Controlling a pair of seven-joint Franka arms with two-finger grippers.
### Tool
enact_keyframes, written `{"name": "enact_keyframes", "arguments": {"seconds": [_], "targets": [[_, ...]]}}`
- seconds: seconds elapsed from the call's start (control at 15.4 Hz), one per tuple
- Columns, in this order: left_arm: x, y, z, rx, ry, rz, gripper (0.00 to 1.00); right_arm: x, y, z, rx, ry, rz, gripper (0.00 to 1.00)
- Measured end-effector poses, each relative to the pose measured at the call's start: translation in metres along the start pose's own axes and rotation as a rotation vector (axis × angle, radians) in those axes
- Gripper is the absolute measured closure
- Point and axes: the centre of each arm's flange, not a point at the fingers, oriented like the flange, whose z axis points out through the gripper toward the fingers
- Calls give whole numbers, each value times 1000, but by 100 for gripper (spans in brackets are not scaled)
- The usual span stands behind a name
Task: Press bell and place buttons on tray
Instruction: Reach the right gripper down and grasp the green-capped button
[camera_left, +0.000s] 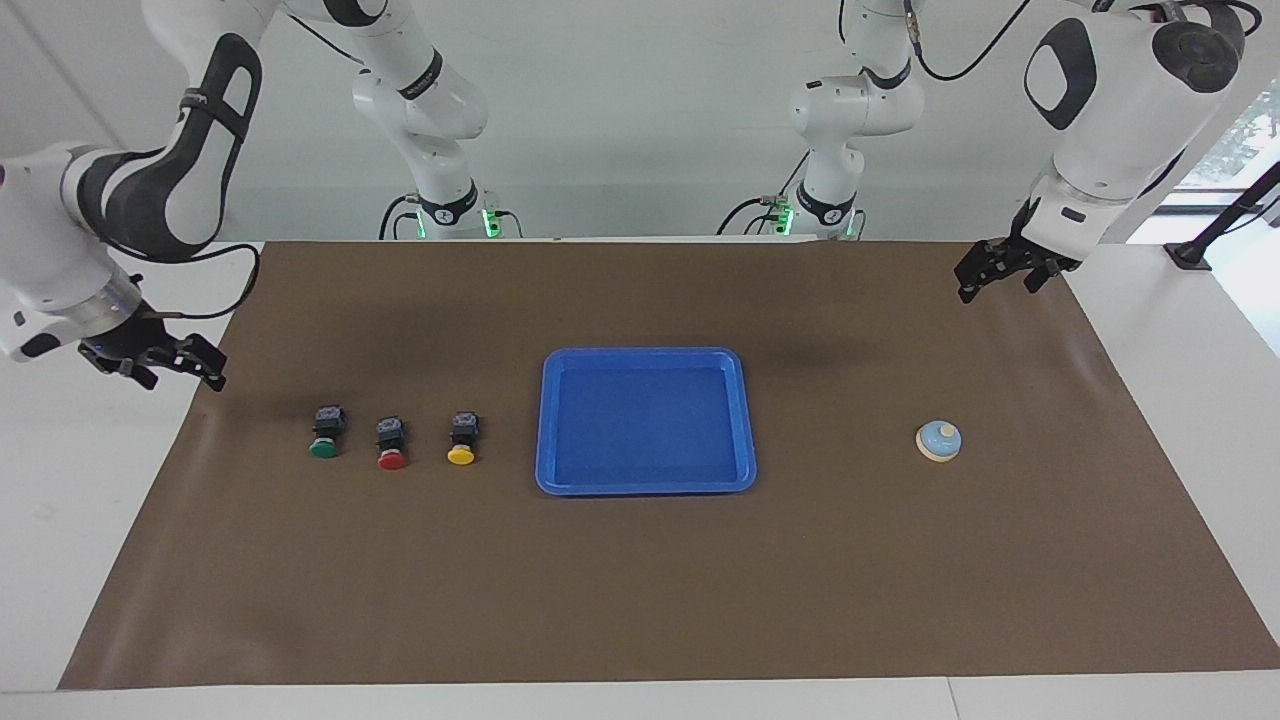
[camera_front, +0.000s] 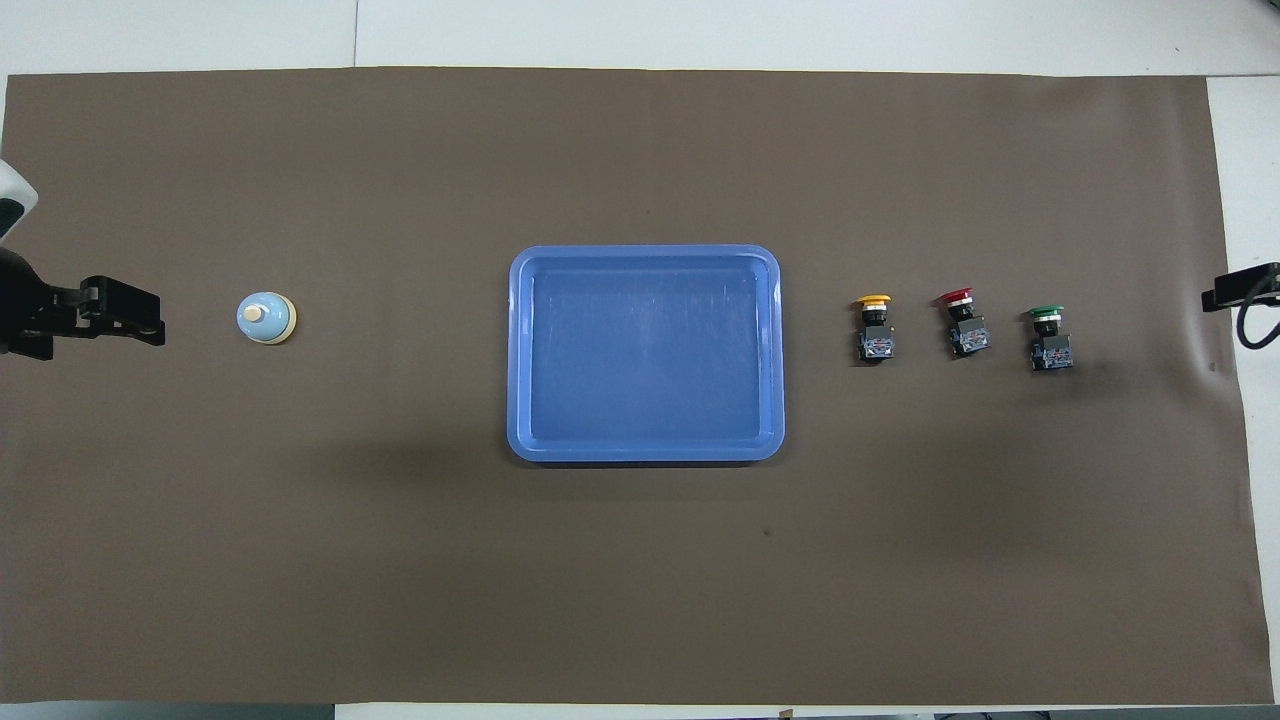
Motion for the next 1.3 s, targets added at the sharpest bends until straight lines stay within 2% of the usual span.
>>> {"name": "enact_keyframes", "arguments": {"seconds": [0.26,0.39,0.59,0.85,1.3], "targets": [[0,10,-8,-1,26,18,0,14,-77,11,-6,28,-76,0],[-1,11,-17,-3,45,21,0,14,-96,29,-13,56,-100,0],[-3,22,-21,-3,57,41,0,3,-99,63,-11,40,-102,0],[-4,30,-22,-2,59,57,0,-9,-99,86,-2,-4,-99,0],[-3,26,-22,-3,59,50,0,-18,-100,117,-8,10,-98,0]]}}
